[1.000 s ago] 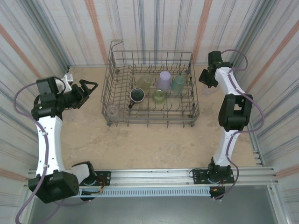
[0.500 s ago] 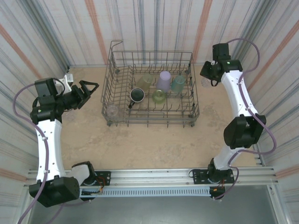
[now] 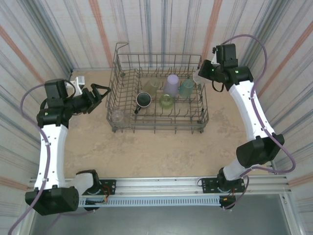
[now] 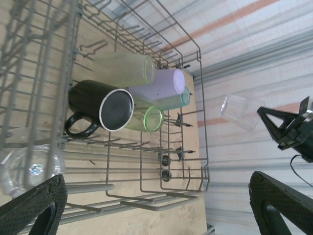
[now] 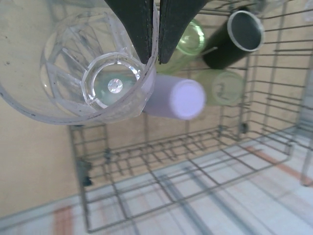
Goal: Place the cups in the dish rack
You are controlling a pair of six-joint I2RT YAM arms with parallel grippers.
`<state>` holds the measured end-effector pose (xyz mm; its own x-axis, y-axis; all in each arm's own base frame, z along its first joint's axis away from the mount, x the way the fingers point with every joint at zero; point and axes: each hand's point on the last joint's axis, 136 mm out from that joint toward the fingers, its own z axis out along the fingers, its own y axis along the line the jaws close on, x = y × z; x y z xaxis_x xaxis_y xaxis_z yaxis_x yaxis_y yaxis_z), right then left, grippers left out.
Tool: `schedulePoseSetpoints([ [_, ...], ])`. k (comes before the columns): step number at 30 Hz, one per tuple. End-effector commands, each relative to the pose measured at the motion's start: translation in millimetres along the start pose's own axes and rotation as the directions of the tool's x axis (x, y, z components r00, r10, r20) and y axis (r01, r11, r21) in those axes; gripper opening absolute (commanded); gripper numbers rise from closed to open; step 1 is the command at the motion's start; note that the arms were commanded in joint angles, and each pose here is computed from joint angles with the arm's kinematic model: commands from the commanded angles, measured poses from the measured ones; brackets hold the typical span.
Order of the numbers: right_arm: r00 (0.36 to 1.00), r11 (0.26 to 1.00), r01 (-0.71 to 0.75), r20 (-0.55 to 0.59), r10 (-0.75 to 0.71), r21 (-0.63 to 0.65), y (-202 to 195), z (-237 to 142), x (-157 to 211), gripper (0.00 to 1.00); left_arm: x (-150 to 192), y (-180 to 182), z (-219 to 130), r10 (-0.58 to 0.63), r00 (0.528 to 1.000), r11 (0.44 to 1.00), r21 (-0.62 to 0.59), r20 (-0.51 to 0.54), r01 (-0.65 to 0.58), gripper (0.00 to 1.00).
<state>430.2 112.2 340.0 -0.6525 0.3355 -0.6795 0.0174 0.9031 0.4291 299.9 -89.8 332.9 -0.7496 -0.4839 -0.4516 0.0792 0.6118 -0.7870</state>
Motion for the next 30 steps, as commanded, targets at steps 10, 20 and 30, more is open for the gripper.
schedulePoseSetpoints([
  [10,0.998,0.841,0.006,0.055,0.028,-0.541,99.2,-18.7,-21.6,0.0,-20.9,-36.3,54.2,0.056,0.998,0.998,-0.004,-0.041,-0.056,0.98],
  [20,0.996,0.598,-0.062,-0.016,0.083,-0.799,135.2,-16.9,-13.3,0.0,-38.6,-61.0,83.2,0.04,0.999,0.998,0.053,-0.029,-0.038,0.99],
  [30,0.993,0.448,-0.092,-0.049,0.105,-0.89,154.5,-20.3,0.3,0.0,-41.8,-72.8,108.1,0.012,0.999,0.996,0.087,-0.051,-0.007,0.99],
])
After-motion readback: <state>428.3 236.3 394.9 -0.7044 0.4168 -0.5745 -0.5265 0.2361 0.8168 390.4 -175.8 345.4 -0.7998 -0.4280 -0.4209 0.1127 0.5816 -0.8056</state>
